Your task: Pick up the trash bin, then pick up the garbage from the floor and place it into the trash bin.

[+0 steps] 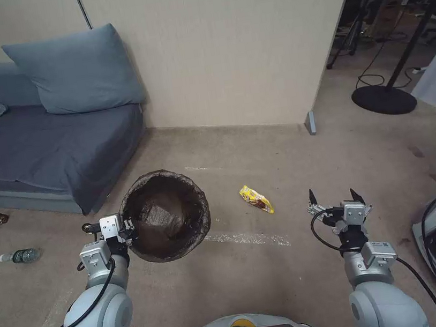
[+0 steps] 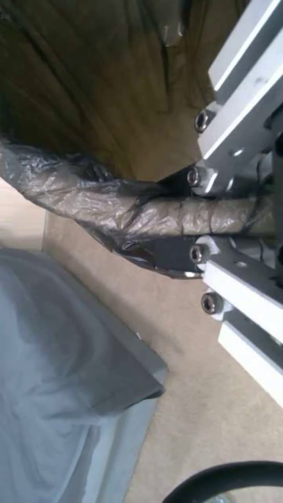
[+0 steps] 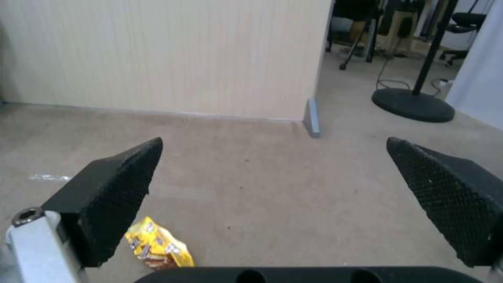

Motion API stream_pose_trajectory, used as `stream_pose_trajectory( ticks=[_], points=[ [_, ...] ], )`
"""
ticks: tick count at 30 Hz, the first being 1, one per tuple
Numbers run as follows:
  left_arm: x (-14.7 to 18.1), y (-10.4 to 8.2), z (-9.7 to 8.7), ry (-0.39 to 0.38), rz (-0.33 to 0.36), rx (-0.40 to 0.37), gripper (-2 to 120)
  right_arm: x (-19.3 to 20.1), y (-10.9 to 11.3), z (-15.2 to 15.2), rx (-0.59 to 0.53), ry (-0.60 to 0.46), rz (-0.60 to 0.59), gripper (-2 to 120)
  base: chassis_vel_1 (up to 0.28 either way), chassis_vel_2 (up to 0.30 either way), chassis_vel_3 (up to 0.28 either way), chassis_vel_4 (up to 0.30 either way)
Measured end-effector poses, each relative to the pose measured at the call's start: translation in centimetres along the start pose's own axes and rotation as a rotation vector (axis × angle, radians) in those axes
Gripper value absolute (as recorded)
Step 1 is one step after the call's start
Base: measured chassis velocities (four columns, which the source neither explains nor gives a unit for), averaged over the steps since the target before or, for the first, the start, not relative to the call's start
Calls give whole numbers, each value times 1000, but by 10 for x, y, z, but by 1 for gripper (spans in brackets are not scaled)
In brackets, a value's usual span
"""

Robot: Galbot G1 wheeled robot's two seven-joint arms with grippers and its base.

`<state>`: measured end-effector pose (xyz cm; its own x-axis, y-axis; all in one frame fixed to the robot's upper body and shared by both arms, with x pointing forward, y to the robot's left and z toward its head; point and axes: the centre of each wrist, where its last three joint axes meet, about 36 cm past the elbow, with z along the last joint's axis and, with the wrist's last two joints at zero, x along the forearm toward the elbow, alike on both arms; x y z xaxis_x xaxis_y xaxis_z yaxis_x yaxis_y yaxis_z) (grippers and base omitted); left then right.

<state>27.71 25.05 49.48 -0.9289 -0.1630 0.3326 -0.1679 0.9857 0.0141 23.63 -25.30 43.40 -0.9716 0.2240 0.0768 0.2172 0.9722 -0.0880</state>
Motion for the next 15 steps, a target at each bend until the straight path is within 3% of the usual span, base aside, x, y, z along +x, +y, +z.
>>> stream_pose_trajectory(
  ticks=[15],
  points=[
    [2,0,0,2,1,3,2,0,0,0,0,0,-2,100,-79,81,86,-81]
  ],
)
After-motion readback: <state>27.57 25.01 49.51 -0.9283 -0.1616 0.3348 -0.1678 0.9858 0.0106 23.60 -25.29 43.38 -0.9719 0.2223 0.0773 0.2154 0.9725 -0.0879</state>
